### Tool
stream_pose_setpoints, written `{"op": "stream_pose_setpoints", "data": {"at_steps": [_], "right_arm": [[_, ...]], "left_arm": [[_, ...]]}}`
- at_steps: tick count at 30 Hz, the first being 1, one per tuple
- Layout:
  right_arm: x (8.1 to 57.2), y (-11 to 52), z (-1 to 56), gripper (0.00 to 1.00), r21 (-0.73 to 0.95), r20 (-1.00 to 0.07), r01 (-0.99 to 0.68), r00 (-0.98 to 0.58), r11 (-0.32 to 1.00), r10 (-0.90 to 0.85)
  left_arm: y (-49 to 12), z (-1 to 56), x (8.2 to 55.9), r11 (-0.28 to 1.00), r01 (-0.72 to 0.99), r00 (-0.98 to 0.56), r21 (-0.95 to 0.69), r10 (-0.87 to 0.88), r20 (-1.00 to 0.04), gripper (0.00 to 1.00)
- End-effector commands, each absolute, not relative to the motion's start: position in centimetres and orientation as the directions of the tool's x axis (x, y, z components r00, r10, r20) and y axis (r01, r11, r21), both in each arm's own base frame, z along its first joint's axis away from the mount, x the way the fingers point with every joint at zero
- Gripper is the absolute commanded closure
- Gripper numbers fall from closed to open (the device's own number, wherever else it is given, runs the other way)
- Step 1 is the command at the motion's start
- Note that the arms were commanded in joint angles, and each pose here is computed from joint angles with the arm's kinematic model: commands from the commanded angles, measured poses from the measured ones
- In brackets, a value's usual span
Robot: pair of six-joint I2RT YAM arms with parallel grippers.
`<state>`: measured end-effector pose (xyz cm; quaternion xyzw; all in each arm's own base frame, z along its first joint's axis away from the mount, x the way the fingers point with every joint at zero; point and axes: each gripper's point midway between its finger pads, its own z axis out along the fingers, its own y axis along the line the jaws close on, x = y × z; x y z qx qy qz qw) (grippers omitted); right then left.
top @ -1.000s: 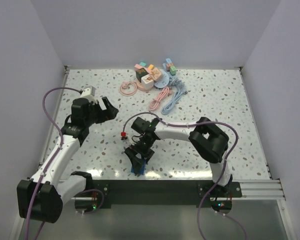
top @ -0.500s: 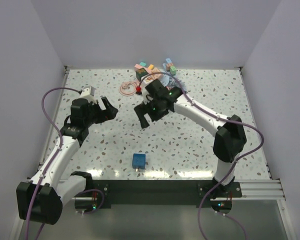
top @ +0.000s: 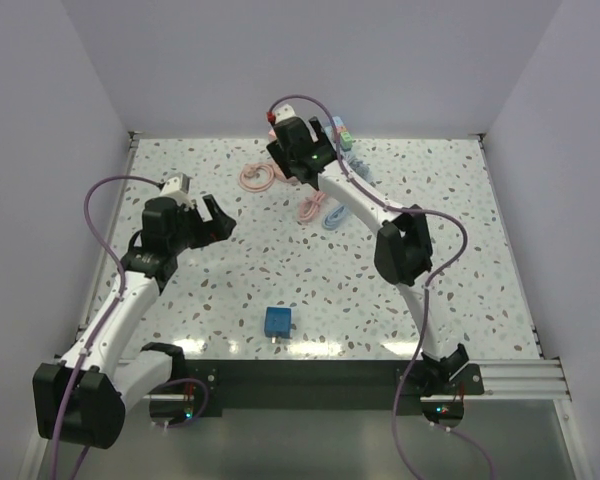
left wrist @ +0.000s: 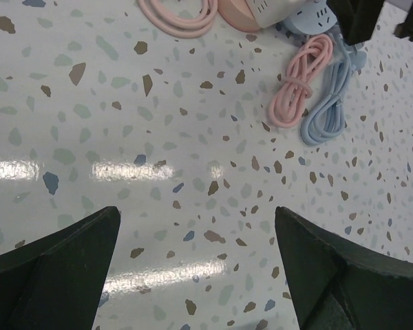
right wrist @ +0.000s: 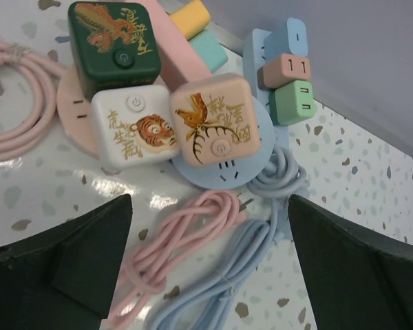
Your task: Pull the plug off the socket
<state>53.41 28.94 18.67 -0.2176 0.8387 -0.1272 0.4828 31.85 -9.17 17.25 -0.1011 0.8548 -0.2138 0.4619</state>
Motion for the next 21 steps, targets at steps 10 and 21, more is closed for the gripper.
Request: {"op": "stream_pose_setpoints", "data": {"at_steps": [10,21], "right_arm": [[62.4,26.4,18.5,0.01,-0.306,-0.9,-0.017,-0.319,0.952,-0.295],[63.7,25.6,13.2,0.11,-0.208,-0.872,-0.161,-0.416,0.965,-0.257]], "left_arm": [[-8.8,17.3,31.1,0.892,0.004,-0.557,-0.452,-0.373,-0.742,0.0],[-9.4,16.4,32.3,0.886,0.003,-0.582,-0.463,-0.375,-0.721,0.0]]}}
